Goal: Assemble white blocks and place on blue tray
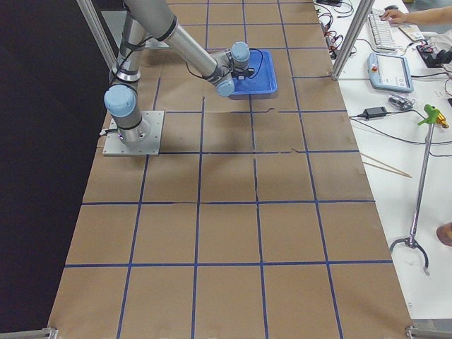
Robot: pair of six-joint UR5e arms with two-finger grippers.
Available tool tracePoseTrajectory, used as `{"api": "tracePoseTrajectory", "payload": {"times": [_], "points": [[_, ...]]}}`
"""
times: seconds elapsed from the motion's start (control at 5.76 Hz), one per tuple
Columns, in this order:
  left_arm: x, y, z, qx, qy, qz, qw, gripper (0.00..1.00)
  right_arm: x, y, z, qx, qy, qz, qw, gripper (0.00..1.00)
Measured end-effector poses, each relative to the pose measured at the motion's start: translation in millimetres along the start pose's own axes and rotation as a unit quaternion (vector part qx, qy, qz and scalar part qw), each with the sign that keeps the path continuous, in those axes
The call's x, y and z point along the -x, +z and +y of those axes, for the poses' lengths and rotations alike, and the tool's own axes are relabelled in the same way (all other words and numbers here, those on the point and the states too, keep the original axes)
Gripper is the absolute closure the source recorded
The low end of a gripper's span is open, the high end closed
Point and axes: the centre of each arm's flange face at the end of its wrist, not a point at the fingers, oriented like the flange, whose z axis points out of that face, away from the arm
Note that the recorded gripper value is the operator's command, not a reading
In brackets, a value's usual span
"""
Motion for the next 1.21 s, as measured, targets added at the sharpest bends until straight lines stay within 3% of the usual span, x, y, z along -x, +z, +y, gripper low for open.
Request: {"api": "tracePoseTrajectory", "payload": {"times": [0.17, 0.52, 1.21], "points": [[0, 0, 0, 0.000, 0.000, 0.000, 1.0000, 0.01, 1, 1, 0, -0.004, 0.000, -0.002, 1.0000, 0.14], [0, 0, 0, 0.000, 0.000, 0.000, 1.0000, 0.01, 1, 0, -4, -0.019, -0.001, -0.004, 0.9998, 0.01], [0, 1, 0, 0.001, 0.000, 0.000, 1.0000, 0.01, -13, -17, -7, -0.019, 0.018, 0.013, 0.9996, 0.00]]}}
